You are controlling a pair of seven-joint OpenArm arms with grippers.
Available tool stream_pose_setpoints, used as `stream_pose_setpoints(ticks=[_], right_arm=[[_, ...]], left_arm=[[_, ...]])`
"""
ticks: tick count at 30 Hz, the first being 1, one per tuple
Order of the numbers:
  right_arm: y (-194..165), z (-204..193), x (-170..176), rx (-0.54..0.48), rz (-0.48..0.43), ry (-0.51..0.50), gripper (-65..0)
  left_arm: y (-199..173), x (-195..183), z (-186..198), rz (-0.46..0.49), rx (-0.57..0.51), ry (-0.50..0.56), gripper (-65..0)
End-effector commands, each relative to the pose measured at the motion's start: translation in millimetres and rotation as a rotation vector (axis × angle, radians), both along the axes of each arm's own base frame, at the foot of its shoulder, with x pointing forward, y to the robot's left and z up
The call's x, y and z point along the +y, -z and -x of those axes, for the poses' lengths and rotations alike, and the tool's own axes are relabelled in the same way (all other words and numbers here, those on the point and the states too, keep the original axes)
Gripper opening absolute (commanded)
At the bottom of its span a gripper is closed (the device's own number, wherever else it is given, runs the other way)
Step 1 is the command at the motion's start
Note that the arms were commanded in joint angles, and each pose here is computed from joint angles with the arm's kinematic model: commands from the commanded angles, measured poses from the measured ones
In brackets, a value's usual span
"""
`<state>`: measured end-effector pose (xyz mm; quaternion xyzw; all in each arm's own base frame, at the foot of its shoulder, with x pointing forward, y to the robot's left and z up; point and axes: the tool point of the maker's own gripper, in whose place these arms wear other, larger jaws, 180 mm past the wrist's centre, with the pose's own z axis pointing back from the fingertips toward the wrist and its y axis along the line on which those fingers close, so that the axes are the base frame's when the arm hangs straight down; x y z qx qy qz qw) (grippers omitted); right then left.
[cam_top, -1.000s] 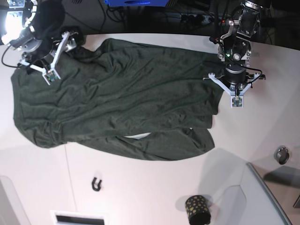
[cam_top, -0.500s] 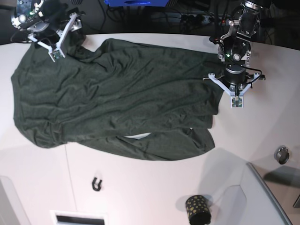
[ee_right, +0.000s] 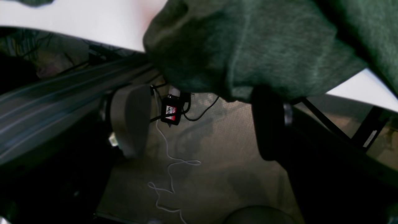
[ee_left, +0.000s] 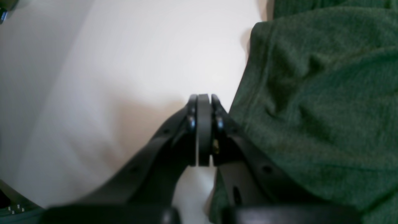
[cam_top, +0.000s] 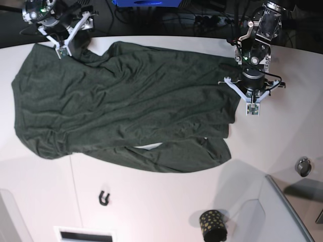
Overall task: Layout the t-shirt on the table in an organized manner, then fold the t-shirt properly
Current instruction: 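Release the corner and reposition the right gripper over the shirt edge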
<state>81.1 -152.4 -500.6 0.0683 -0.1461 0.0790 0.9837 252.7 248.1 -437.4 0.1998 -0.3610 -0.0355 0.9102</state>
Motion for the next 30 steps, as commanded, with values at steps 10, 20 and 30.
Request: stream_pose_setpoints(ticks=[10, 20, 30], right_arm=[[-8, -18, -23, -0.056, 0.032, 0.055, -18.9], [-8, -24, -23, -0.067, 0.032, 0.057, -64.5], [-53, -28, -33, -0.080, 0.124, -0.006, -64.5]], left_arm=[[-10, 2, -7, -0.022, -0.040, 0.012, -65.0], [-10, 4, -7, -0.024, -0.038, 0.009, -65.0], [7, -3, -2, -0.001, -0.005, -0.015, -65.0]])
